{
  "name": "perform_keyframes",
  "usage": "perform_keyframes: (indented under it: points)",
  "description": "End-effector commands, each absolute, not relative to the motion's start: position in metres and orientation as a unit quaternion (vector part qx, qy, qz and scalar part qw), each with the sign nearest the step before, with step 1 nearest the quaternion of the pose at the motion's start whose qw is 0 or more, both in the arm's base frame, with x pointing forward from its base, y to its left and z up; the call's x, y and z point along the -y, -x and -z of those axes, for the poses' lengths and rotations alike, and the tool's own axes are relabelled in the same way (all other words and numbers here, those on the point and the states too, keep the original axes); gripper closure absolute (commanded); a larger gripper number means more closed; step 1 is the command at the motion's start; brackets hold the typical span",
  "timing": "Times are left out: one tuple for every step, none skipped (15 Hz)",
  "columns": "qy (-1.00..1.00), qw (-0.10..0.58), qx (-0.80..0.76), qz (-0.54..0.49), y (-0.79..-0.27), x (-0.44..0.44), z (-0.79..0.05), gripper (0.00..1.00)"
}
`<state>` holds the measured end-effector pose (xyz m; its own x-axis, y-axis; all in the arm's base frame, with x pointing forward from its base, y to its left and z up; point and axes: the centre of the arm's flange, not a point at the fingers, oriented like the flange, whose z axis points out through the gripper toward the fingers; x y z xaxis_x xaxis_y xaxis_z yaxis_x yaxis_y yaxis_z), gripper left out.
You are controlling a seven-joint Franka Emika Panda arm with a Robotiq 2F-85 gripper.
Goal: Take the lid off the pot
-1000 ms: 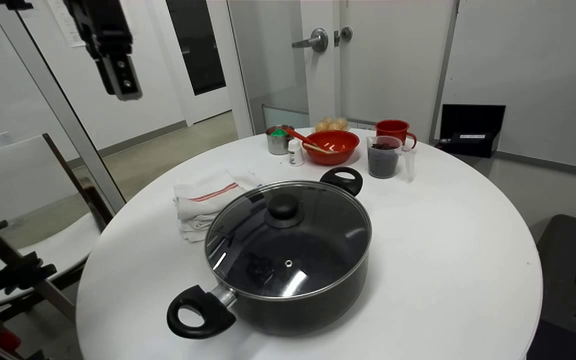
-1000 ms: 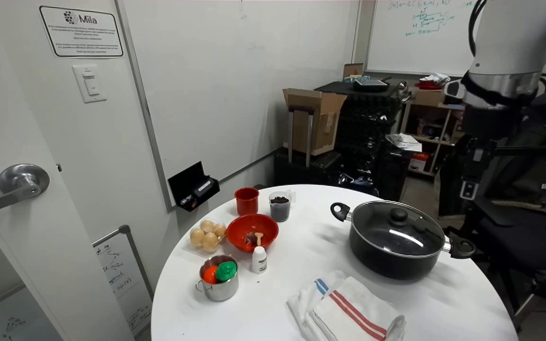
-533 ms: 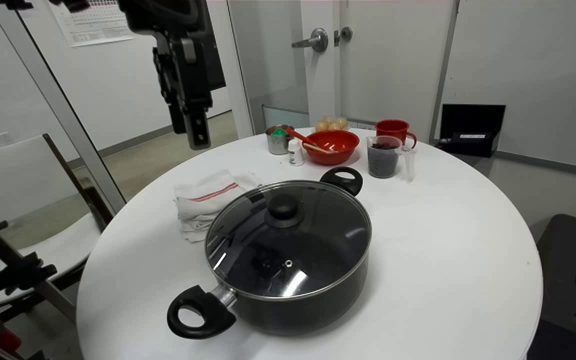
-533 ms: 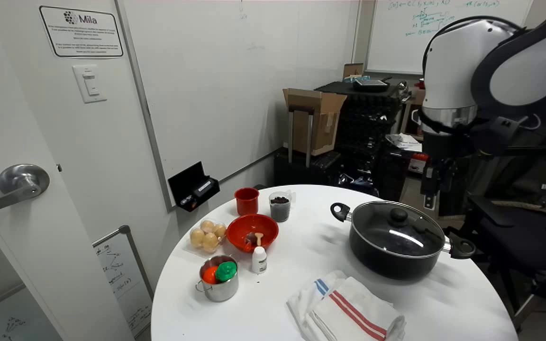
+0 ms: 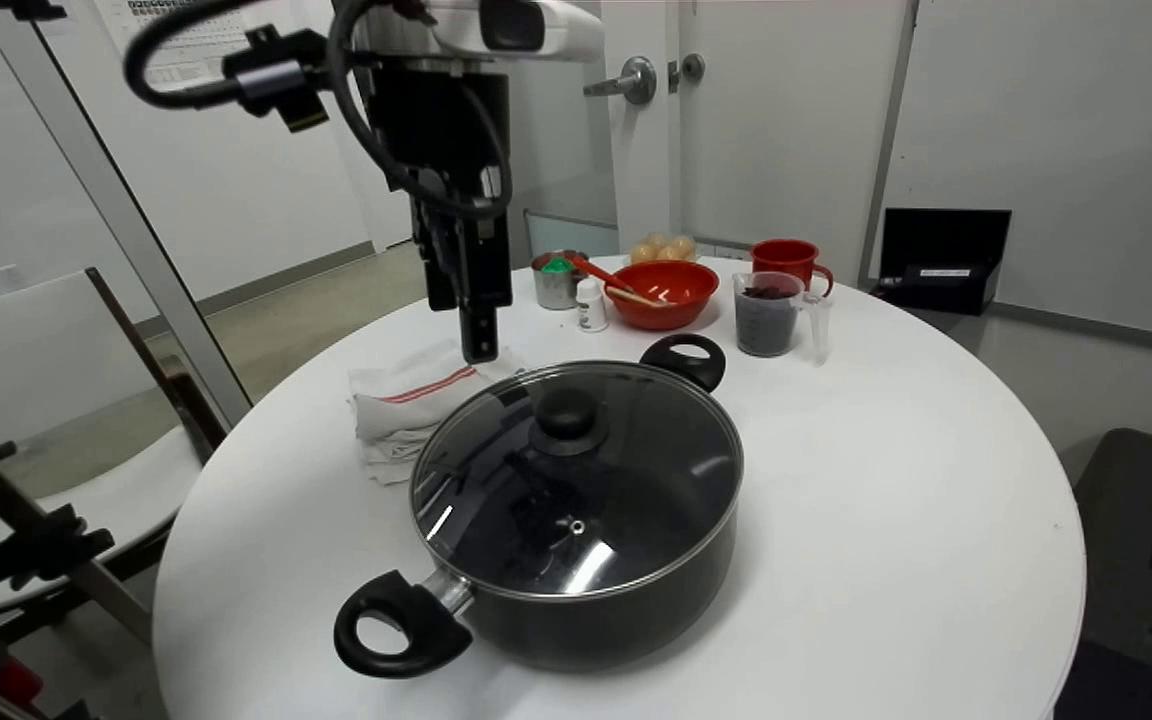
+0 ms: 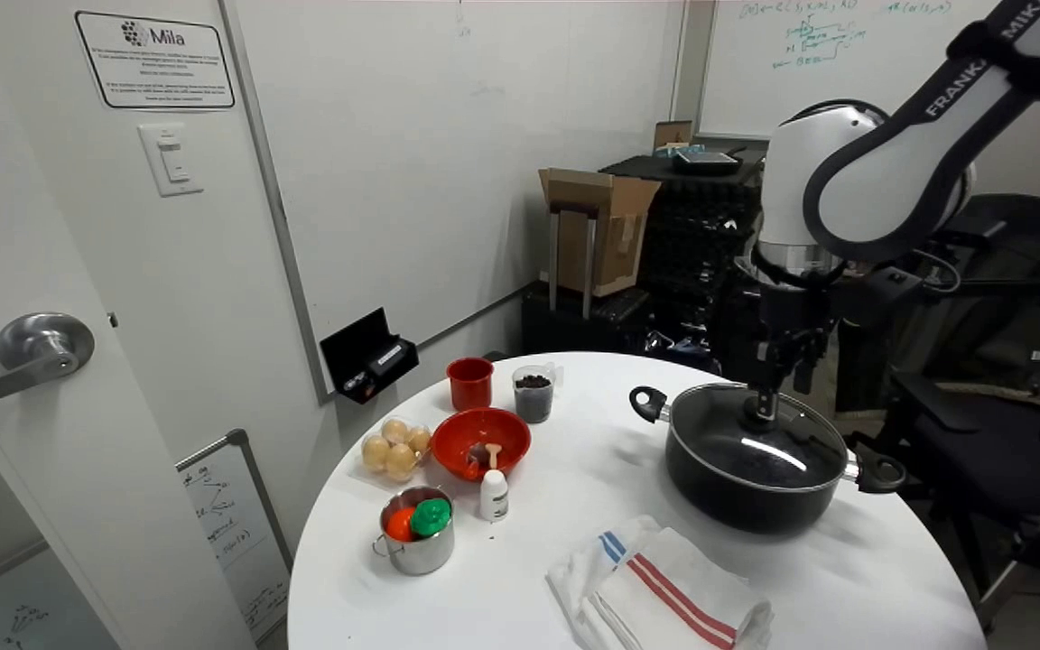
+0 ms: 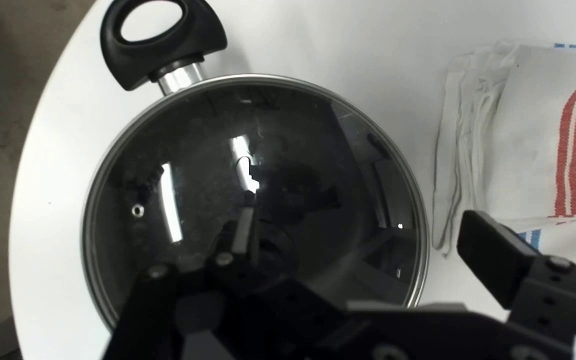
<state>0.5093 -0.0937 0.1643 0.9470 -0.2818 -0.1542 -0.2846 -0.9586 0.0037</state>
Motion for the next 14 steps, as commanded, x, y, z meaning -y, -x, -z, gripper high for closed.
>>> perform_keyframes:
  points:
    - [0.983, 0.028, -0.165, -0.075, -0.527, 0.112, -0.141, 0.0]
    - [0.981, 0.028, -0.174, -0.075, -0.528, 0.118, -0.137, 0.0]
    - [0.98, 0.027, -0.18, -0.076, -0.528, 0.122, -0.133, 0.0]
    - [0.979, 0.024, -0.187, -0.077, -0.529, 0.127, -0.129, 0.0]
    - [0.978, 0.022, -0.192, -0.077, -0.53, 0.131, -0.126, 0.0]
    - [0.977, 0.019, -0.198, -0.078, -0.531, 0.135, -0.123, 0.0]
    - [0.976, 0.017, -0.202, -0.078, -0.533, 0.139, -0.121, 0.0]
    - [0.976, 0.015, -0.204, -0.079, -0.535, 0.142, -0.119, 0.0]
    - [0.975, 0.014, -0.207, -0.079, -0.537, 0.144, -0.117, 0.0]
    - [0.975, 0.013, -0.207, -0.08, -0.539, 0.146, -0.115, 0.0]
    - [0.975, 0.012, -0.208, -0.08, -0.541, 0.147, -0.113, 0.0]
    - [0.975, 0.012, -0.207, -0.08, -0.543, 0.148, -0.11, 0.0]
    - [0.975, 0.012, -0.208, -0.08, -0.545, 0.148, -0.109, 0.0]
    - [0.975, 0.011, -0.208, -0.081, -0.547, 0.148, -0.107, 0.0]
